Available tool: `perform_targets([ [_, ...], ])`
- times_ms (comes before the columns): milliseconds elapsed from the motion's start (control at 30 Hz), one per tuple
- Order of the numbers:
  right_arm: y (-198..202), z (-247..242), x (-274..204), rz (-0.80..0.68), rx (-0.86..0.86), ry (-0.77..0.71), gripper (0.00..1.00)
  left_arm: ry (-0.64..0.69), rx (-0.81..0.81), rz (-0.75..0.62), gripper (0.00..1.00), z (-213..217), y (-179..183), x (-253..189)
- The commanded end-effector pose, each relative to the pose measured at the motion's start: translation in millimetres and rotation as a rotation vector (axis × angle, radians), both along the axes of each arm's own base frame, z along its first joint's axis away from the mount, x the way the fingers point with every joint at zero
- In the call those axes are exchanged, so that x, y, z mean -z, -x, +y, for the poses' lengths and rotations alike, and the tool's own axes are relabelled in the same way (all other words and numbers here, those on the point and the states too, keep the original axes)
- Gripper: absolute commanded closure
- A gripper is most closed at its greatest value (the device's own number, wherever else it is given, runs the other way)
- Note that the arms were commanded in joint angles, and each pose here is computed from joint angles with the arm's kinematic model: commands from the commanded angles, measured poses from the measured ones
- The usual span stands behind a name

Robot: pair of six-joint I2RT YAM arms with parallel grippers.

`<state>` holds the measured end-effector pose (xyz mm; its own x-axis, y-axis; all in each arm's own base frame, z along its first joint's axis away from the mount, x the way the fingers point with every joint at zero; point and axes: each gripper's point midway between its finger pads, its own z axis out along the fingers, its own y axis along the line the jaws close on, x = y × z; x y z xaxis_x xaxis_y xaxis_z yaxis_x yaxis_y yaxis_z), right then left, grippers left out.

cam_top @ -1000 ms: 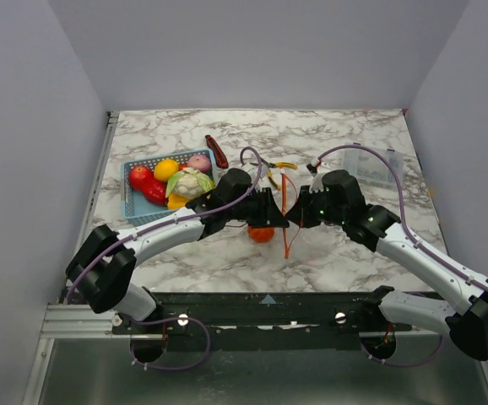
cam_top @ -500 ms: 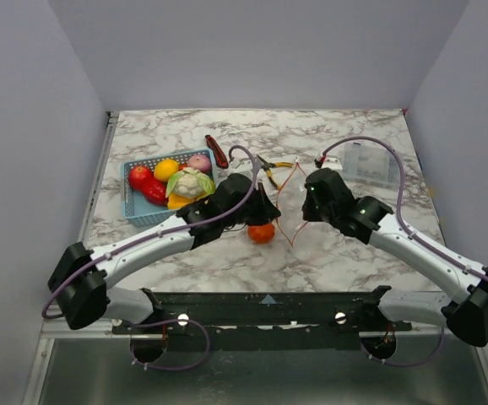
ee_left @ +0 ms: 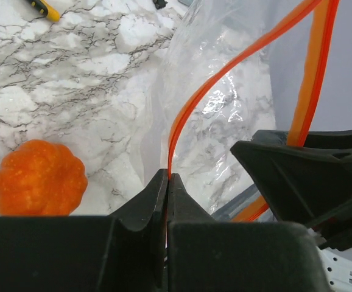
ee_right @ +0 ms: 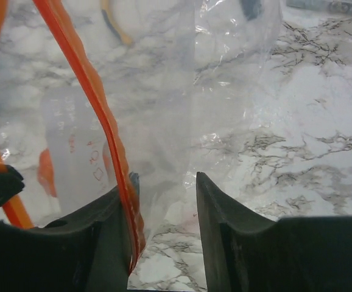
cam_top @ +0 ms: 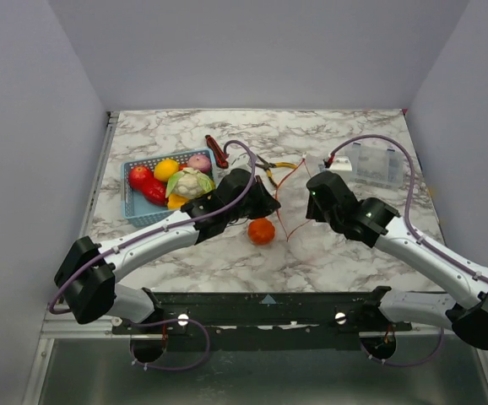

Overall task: Place the food in the zip-top bag and seal the zipper
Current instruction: Adjust the zipper food storage bag at the center of the board.

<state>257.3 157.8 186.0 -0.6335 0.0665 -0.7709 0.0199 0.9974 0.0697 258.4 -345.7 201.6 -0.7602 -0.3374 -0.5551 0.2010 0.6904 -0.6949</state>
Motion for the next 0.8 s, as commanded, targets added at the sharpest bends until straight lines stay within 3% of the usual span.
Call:
perform_targets([
  [0, -1, 1, -35, -0.067, 0.003, -0.063, 0.54, 0.060, 0.035, 0.023, 1.00, -7, 6, -7],
  [300, -15, 3, -43, -0.079, 0.008, 0.009, 0.62, 0.071, 0.058, 0.042, 1.00, -9, 12, -5],
  [333, -16, 4, -44, -0.083, 0.001, 0.018, 0.66, 0.072, 0.058, 0.043, 1.00, -8, 12, -6],
  [433, -19, -9, -45, -0.092, 0.041, 0.091, 0.96, 0.060, 0.037, 0.055, 1.00, -4, 10, -3],
  [467, -19, -17, -44, -0.094, 0.062, 0.125, 1.00, 0.057, 0.025, 0.064, 1.00, -1, 9, -1],
  [633, -15, -60, -56, -0.172, 0.190, 0.269, 1.00, 0.061, 0.035, 0.131, 1.00, 6, 5, 20],
  [767, -14, -51, -67, -0.201, 0.100, 0.221, 1.00, 0.017, 0.143, 0.131, 1.00, -16, 15, 24],
])
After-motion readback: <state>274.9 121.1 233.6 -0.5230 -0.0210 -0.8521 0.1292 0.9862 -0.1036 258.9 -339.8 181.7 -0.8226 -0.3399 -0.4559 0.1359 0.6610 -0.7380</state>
